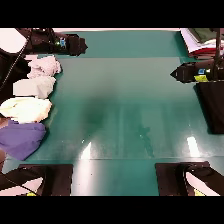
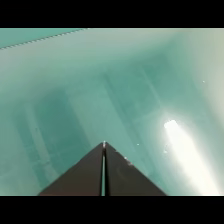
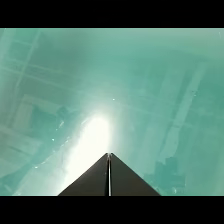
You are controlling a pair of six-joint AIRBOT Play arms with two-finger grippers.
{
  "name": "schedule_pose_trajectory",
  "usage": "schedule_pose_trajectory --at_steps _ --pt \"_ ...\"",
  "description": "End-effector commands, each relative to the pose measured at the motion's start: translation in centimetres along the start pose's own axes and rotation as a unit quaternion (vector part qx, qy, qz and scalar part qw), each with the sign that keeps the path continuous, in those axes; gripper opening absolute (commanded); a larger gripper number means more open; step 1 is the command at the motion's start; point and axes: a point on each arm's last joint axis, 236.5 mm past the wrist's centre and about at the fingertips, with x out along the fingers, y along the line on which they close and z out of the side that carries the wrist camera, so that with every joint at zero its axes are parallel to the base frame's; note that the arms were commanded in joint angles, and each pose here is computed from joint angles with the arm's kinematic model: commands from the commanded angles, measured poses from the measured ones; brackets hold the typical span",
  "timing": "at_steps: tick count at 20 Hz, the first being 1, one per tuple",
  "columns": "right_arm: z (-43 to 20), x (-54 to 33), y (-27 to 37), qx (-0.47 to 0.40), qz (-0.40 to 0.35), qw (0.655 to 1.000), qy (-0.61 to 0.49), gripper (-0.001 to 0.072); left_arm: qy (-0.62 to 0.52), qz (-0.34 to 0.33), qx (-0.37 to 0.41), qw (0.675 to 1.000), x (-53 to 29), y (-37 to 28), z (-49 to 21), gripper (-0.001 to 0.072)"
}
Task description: Fold the shirts.
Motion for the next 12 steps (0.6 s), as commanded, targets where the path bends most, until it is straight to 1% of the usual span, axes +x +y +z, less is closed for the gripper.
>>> schedule_pose_trajectory --at_steps 1,7,12 --pt "0.0 0.0 0.1 -0.001 0.001 1.000 0.000 0.0014 0.000 0.000 0.000 1.000 0.0 0.0 0.0 0.0023" --pt "0.2 0.0 0.1 -0.001 0.001 1.000 -0.005 0.0013 0.000 0.000 0.000 1.000 0.0 0.0 0.0 0.0023" --pt "1.5 -0.1 0.0 -0.002 -0.001 0.999 -0.032 0.0014 -0.006 -0.004 -0.004 1.000 0.0 -0.2 0.3 0.0023"
